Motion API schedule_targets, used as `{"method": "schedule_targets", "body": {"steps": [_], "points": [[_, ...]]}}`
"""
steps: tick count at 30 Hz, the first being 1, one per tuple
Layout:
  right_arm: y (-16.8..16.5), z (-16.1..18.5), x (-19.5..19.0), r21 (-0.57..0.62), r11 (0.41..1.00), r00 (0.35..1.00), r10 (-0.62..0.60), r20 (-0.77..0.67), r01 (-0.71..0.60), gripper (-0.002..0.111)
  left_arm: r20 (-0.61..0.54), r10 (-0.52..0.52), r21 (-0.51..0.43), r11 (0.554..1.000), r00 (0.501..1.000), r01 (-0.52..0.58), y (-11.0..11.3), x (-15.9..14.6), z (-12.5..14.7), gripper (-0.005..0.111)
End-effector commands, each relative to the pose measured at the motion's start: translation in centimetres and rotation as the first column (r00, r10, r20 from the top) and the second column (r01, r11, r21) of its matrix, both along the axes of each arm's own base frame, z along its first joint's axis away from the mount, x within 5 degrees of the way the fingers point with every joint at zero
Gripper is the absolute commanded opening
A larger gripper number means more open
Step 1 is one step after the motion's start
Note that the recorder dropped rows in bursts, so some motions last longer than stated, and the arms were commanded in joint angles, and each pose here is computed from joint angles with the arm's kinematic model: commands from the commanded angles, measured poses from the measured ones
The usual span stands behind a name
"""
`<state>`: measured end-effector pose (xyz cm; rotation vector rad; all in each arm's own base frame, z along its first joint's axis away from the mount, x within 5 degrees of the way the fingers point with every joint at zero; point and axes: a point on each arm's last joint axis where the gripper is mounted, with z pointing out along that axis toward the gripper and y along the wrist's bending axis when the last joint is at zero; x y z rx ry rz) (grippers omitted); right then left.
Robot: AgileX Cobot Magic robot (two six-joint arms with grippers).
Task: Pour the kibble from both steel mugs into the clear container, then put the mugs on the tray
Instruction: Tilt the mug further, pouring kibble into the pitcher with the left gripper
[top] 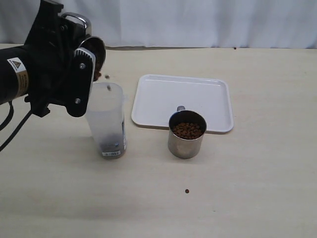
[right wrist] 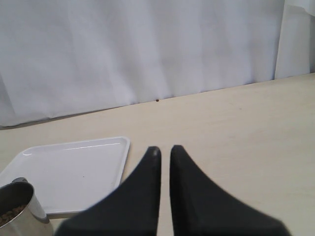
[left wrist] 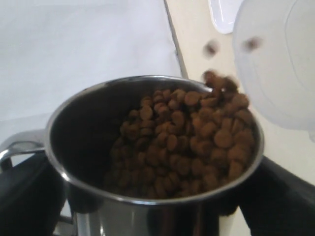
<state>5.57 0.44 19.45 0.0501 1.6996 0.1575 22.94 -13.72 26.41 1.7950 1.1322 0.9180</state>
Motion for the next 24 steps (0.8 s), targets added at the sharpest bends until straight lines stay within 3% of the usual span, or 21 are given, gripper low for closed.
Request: {"method": "schedule_targets", "body": {"steps": [1,24], "points": [[0.02,-0.05,-0.01,0.000,1.000,1.000,0.004,0.003,-0.004,0.005,0.030,-0.015,0.030,0.999,0.999,0.015,-0.20,0.07,0.50,0.000],[0.02,-0.05,-0.01,0.000,1.000,1.000,0.004,0.003,-0.004,0.005,0.055,-0.050,0.101,0.994,0.997,0.044,-0.25,0.15,0.71,0.000]]}}
